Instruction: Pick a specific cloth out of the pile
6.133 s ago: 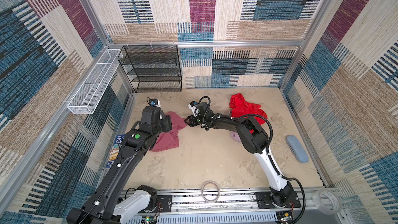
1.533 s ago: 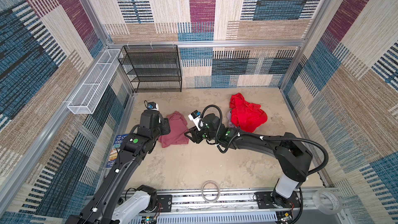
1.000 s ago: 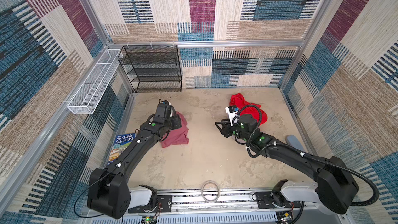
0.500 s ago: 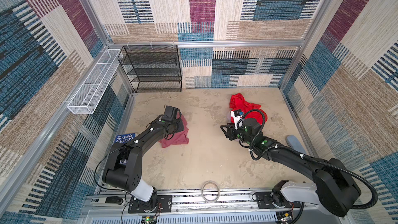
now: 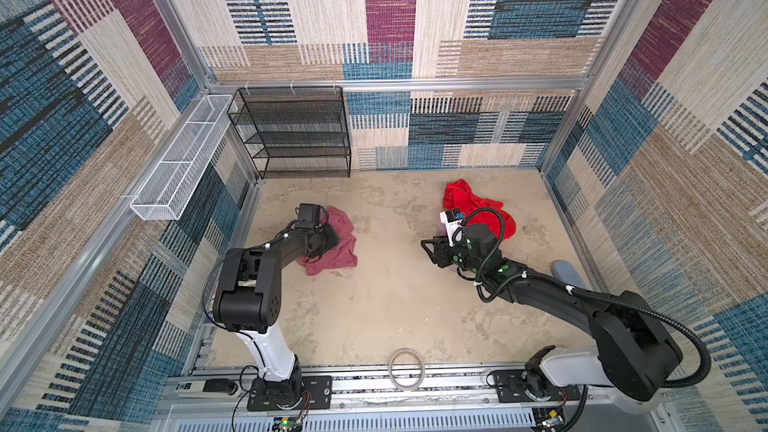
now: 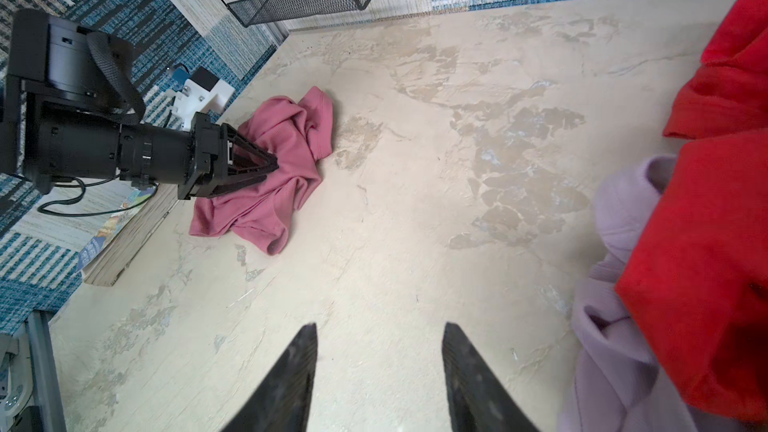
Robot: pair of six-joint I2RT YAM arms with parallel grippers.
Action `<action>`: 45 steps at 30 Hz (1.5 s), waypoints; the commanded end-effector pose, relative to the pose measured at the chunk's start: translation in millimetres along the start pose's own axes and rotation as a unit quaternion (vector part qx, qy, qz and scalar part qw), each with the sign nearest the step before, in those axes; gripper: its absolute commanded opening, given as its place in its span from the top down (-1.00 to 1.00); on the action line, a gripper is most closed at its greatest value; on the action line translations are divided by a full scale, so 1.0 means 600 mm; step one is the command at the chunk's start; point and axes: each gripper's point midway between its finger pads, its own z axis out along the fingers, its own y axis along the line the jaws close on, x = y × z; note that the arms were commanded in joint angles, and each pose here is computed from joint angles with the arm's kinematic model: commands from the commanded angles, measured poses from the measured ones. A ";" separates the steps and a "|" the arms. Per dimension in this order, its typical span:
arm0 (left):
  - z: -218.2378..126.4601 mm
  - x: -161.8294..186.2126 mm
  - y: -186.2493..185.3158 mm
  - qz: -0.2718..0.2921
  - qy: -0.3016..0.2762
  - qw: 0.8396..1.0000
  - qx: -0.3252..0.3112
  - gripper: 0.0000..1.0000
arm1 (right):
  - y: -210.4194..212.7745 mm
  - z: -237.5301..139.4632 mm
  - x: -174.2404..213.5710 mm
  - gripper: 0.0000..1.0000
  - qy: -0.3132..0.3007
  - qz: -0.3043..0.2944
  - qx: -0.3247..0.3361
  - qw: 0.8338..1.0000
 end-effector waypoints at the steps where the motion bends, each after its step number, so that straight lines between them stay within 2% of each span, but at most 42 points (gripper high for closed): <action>1: 0.015 -0.011 0.028 -0.026 0.013 0.999 -0.014 0.25 | 0.003 0.011 -0.015 -0.04 -0.005 0.002 -0.003 1.000; 7: 0.034 -0.067 0.058 -0.079 -0.002 0.997 0.001 0.26 | 0.000 0.035 -0.022 -0.04 0.006 0.004 0.000 1.000; 19: 0.028 -0.117 0.072 -0.102 -0.029 0.994 0.015 0.28 | 0.001 0.065 -0.036 -0.03 0.015 0.004 0.000 1.000; 23: 0.002 -0.127 0.047 -0.080 -0.050 0.995 0.034 0.27 | 0.002 0.065 -0.042 -0.03 0.009 -0.001 -0.001 1.000; 29: -0.077 -0.130 0.014 -0.020 -0.108 0.994 0.021 0.24 | 0.010 0.059 -0.058 -0.03 -0.003 -0.008 -0.006 1.000; 32: -0.117 -0.120 -0.006 0.013 -0.130 0.991 0.016 0.21 | -0.001 0.053 -0.070 -0.03 -0.014 -0.016 0.016 1.000; 35: -0.155 -0.104 -0.027 0.070 -0.160 0.985 0.003 0.04 | -0.022 0.032 -0.091 -0.04 -0.042 -0.029 0.043 0.998; 37: -0.177 -0.096 -0.034 0.105 -0.186 0.977 -0.021 -0.14 | -0.048 0.006 -0.110 -0.38 -0.071 -0.033 0.064 0.995; 39: -0.194 -0.089 -0.041 0.133 -0.200 0.970 -0.030 -0.83 | -0.086 -0.021 -0.127 -0.62 -0.093 -0.034 0.102 0.990; 40: -0.198 -0.086 -0.040 0.140 -0.205 0.968 -0.033 -0.98 | -0.101 -0.031 -0.132 -0.77 -0.098 -0.034 0.116 0.988; 42: -0.206 -0.085 -0.038 0.151 -0.220 0.963 -0.037 -0.98 | -0.145 -0.068 -0.148 -0.89 -0.122 -0.036 0.155 0.980; 45: -0.216 -0.090 -0.020 0.159 -0.243 0.955 -0.062 -0.99 | -0.213 -0.121 -0.159 -0.96 -0.165 -0.028 0.224 0.960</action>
